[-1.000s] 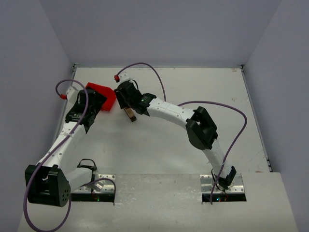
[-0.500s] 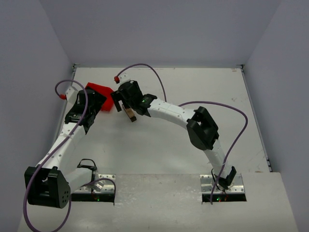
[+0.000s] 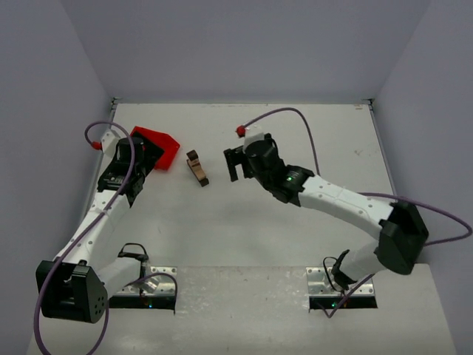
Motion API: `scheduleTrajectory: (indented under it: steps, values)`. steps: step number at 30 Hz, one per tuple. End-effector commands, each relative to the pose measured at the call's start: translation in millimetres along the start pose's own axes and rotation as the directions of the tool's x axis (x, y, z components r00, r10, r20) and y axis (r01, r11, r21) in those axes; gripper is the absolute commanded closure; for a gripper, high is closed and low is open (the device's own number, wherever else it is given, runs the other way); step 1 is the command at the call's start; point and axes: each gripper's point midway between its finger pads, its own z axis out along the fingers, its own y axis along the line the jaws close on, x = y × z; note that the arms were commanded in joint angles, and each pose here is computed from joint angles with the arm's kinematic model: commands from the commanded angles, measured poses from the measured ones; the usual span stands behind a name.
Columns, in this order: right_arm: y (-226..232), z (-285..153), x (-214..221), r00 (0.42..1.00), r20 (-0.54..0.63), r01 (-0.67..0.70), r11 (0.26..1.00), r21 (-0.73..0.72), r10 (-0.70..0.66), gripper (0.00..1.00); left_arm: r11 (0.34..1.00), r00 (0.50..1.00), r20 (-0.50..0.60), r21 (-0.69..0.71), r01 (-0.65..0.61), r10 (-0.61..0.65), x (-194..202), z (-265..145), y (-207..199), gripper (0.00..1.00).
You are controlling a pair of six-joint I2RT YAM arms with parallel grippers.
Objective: Build the wood block tower
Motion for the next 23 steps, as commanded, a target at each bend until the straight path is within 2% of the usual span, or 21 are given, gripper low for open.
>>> scheduleTrajectory:
  steps: [1,2,4,8,10,15,20,23]
  values:
    - [-85.9,-35.3,61.2,0.977,-0.015,-0.206,0.962,0.180,0.212,0.01,0.999,1.000,0.012,-0.023,-0.028,0.028,-9.1,-5.1,1.5,0.00]
    - [-102.2,-50.1,64.7,0.967,0.018,-0.251,0.946,0.204,0.253,0.01,0.999,0.999,0.016,-0.032,-0.027,0.028,-8.9,-5.9,4.8,0.00]
    - [-138.2,-73.8,98.0,0.957,0.034,-0.282,0.895,0.346,0.288,0.01,0.999,0.999,0.036,-0.048,-0.022,0.023,-10.7,-9.1,11.8,0.00]
    - [-163.5,-104.2,136.6,0.954,0.024,-0.274,0.842,0.464,0.298,0.01,0.997,0.997,0.071,-0.077,-0.002,0.008,-12.1,-12.3,24.7,0.00]
    - [-168.4,-111.5,142.7,0.955,0.030,-0.273,0.834,0.480,0.295,0.01,0.996,0.997,0.083,-0.088,0.002,0.006,-13.9,-12.8,27.5,0.00]
    - [-171.3,-118.8,127.7,0.934,0.154,-0.358,0.821,0.445,0.324,0.01,0.993,0.995,0.102,-0.117,0.007,0.005,-17.9,-15.3,33.4,0.00]
    - [-180.0,-126.0,125.7,0.914,0.223,-0.405,0.787,0.466,0.338,0.01,0.988,0.992,0.130,-0.155,0.023,-0.003,-23.2,-18.7,40.8,0.00]
    - [-182.7,-128.2,131.1,0.918,0.217,-0.396,0.782,0.481,0.332,0.01,0.988,0.990,0.141,-0.152,0.033,-0.011,-25.2,-20.2,41.3,0.00]
